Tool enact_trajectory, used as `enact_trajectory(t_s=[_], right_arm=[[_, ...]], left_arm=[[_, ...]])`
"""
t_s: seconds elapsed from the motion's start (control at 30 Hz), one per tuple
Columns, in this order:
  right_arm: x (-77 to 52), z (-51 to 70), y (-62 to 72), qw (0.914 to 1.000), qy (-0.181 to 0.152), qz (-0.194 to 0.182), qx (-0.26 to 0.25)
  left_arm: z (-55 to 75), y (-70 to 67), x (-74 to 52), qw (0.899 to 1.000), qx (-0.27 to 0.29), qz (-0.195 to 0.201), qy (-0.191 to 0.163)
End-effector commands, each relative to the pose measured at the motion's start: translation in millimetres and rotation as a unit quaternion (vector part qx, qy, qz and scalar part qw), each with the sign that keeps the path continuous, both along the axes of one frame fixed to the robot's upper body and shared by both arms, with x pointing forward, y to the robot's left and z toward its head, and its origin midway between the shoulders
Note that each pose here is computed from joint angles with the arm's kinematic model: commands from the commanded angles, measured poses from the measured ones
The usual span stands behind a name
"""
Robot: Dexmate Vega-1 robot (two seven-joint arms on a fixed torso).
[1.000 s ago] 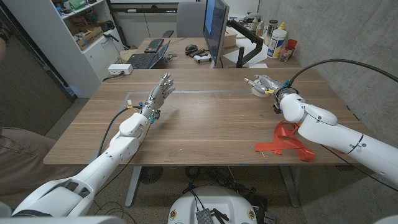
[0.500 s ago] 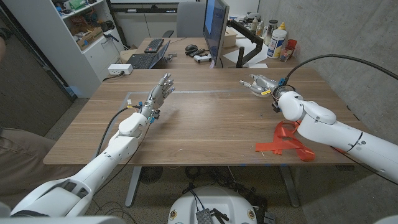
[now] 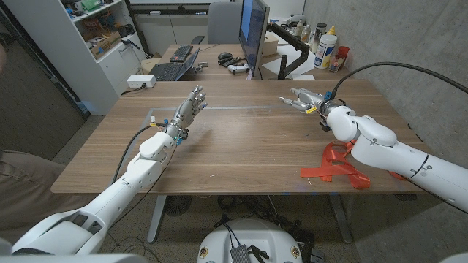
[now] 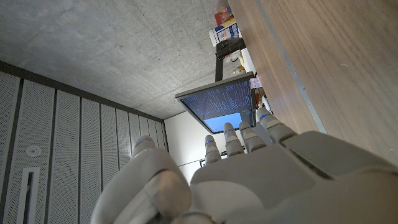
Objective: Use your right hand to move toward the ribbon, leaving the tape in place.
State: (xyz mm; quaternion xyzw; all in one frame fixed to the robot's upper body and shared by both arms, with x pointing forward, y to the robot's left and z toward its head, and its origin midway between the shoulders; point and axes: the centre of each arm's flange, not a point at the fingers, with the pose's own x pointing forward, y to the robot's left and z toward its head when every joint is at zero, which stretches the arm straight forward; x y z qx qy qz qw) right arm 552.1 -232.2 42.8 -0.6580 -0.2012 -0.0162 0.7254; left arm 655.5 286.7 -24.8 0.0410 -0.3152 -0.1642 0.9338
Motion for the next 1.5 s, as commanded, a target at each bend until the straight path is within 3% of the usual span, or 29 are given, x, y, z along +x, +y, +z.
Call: enact_trajectory(t_s=[0.03, 0.67, 1.1, 1.5], right_arm=[[-11.2, -0.9, 4.0, 0.9993, -0.019, 0.005, -0.031], [-25.5, -3.6, 9.8, 0.9968, -0.040, 0.028, -0.064], [-48.3, -21.0, 13.8, 0.9960, -0.042, 0.027, -0.075], [-51.8, -32.8, 16.0, 0.9956, -0.039, 0.018, -0.083]], left_arm=[[1.1, -2.9, -1.8, 1.000, 0.008, -0.001, -0.001], [1.0, -4.0, -10.6, 1.000, 0.007, 0.006, -0.002], [0.4, -5.8, -18.8, 1.000, 0.001, -0.001, -0.005], [-5.9, -5.0, -26.5, 1.000, -0.001, -0.008, 0.001]])
